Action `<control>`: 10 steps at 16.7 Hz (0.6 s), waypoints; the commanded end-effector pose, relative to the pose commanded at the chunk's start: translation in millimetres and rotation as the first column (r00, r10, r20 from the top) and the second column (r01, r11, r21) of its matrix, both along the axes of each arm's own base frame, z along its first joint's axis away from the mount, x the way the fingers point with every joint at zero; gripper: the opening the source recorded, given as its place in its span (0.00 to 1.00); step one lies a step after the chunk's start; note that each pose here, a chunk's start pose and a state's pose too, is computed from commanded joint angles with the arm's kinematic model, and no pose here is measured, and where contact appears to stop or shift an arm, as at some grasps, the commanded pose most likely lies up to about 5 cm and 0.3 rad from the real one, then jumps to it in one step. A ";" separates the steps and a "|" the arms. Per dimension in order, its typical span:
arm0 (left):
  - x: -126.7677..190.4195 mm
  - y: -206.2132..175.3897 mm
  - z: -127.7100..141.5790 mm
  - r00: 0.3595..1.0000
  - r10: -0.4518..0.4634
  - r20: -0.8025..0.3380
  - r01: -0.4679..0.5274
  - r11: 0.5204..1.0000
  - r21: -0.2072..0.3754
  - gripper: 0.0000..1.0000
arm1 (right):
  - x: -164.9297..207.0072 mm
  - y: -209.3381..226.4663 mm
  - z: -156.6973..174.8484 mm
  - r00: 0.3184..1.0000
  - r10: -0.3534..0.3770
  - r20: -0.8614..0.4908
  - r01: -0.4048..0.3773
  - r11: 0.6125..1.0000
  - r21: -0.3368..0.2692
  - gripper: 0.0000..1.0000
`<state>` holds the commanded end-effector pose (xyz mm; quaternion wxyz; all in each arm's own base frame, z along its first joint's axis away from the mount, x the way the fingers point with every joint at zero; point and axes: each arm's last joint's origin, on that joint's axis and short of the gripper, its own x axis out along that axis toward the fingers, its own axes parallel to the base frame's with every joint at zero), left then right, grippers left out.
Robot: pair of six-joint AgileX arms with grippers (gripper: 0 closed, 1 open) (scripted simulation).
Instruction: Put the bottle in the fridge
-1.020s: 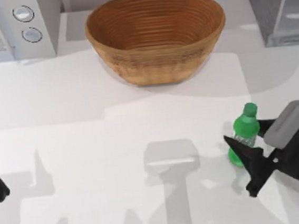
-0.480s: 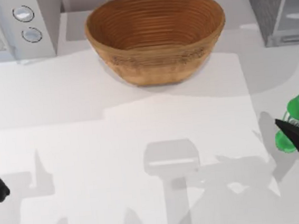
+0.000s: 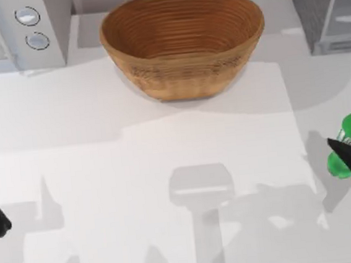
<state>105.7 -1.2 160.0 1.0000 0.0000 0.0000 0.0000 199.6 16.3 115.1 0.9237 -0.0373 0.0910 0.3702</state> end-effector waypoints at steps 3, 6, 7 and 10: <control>0.0 0.0 0.0 1.000 0.000 0.000 0.000 1.000 0.000 1.00 | -5.1 -1.0 6.4 0.999 -0.051 -0.002 0.051 0.999 -0.002 0.01; 0.0 0.0 0.0 1.000 0.000 0.000 0.000 1.000 0.000 1.00 | -13.1 -2.2 16.5 0.992 -0.124 0.009 0.124 0.992 -0.006 0.01; 0.0 0.0 0.0 1.000 0.000 0.000 0.000 1.000 0.000 1.00 | -16.5 -2.6 20.4 0.988 -0.152 0.016 0.152 0.988 -0.006 0.01; 0.0 0.0 0.0 1.000 0.000 0.000 0.000 1.000 0.000 1.00 | -28.7 -4.5 31.9 0.967 -0.250 0.041 0.250 0.968 -0.001 0.01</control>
